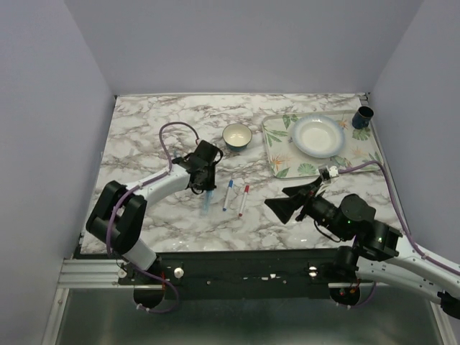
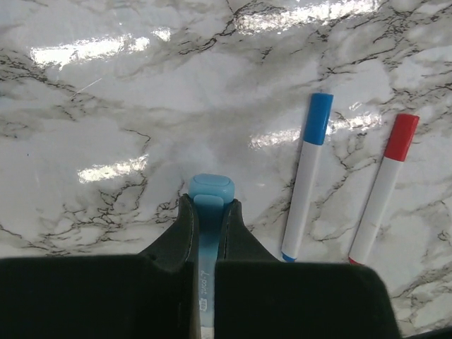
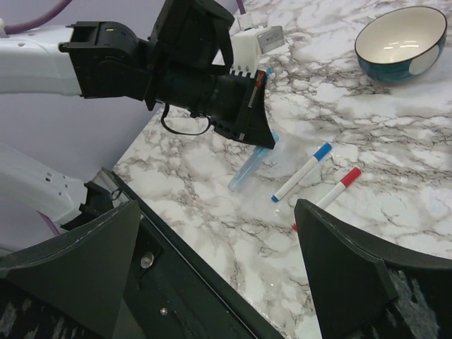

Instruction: Insert the pens into the pen caps

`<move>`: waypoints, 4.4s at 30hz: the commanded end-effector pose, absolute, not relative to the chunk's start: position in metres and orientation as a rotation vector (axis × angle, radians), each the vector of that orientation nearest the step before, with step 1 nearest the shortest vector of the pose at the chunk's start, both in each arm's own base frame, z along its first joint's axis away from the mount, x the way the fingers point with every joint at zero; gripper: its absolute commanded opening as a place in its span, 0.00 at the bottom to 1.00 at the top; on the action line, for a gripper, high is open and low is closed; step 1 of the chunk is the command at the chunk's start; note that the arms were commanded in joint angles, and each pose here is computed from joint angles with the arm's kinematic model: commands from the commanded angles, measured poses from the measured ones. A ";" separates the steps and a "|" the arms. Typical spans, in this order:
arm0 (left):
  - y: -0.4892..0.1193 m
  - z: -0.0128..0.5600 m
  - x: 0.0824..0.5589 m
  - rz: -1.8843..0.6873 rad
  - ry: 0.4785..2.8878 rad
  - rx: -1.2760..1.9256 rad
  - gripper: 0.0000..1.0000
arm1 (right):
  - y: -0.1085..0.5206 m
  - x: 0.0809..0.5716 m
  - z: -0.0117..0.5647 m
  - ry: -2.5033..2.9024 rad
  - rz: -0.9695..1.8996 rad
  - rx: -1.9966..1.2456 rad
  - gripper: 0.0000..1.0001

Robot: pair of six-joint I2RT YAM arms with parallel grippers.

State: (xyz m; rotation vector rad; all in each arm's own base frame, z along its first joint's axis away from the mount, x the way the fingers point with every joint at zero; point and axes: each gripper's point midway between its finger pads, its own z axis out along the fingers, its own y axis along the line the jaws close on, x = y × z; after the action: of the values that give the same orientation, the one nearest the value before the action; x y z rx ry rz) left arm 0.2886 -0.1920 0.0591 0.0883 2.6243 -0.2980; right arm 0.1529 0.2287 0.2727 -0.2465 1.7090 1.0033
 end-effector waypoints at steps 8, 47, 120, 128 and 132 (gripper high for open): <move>-0.194 0.050 0.311 -0.189 2.631 -0.016 0.33 | 0.223 0.159 0.260 1.766 0.947 -0.198 0.96; -0.061 0.014 0.423 0.081 2.701 -0.385 0.31 | 0.208 0.161 0.265 1.763 0.911 -0.146 0.96; -0.115 0.278 0.294 -0.412 2.032 -0.212 0.80 | 0.327 0.179 0.251 1.825 1.230 -0.313 0.01; 0.006 0.271 0.346 0.389 2.132 0.013 0.74 | 0.285 0.166 0.277 1.698 1.188 -0.310 0.01; 0.056 0.254 0.384 0.608 2.245 0.049 0.72 | 0.270 0.158 0.282 1.671 1.167 -0.332 0.01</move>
State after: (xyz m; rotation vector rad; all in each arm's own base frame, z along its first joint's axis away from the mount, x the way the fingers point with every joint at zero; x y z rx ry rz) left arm 0.3715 -0.0185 0.2639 -0.0655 2.1124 0.2051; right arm 0.1589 0.2891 0.2898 -0.3127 1.6714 1.2554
